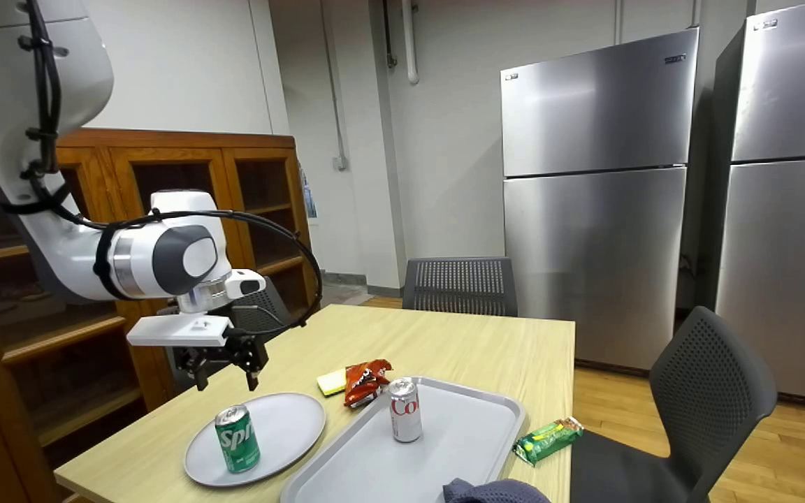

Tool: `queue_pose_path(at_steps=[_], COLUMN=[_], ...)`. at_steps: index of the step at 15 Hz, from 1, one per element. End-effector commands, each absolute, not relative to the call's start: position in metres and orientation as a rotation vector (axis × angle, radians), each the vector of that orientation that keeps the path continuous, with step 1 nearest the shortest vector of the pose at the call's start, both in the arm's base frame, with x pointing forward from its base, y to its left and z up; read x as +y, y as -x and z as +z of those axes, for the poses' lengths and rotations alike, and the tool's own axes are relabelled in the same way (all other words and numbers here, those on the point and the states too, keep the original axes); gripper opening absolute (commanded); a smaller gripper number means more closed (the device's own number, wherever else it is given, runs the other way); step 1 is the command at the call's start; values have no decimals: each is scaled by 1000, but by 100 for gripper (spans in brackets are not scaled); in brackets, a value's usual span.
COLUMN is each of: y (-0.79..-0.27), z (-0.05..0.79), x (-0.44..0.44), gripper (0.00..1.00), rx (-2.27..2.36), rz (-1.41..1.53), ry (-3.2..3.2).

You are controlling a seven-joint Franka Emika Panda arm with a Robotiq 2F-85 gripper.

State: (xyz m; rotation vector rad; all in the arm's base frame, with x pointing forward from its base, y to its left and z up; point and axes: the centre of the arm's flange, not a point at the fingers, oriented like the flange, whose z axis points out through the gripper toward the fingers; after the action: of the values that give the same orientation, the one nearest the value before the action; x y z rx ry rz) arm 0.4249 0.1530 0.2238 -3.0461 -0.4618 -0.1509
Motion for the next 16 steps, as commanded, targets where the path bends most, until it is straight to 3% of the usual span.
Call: queue_pose_path(at_steps=[1, 16], y=[-425, -441], z=[211, 167], x=[165, 166], gripper=[100, 100], rx=[-454, -428], rz=[-117, -46], ry=[3057, 3127])
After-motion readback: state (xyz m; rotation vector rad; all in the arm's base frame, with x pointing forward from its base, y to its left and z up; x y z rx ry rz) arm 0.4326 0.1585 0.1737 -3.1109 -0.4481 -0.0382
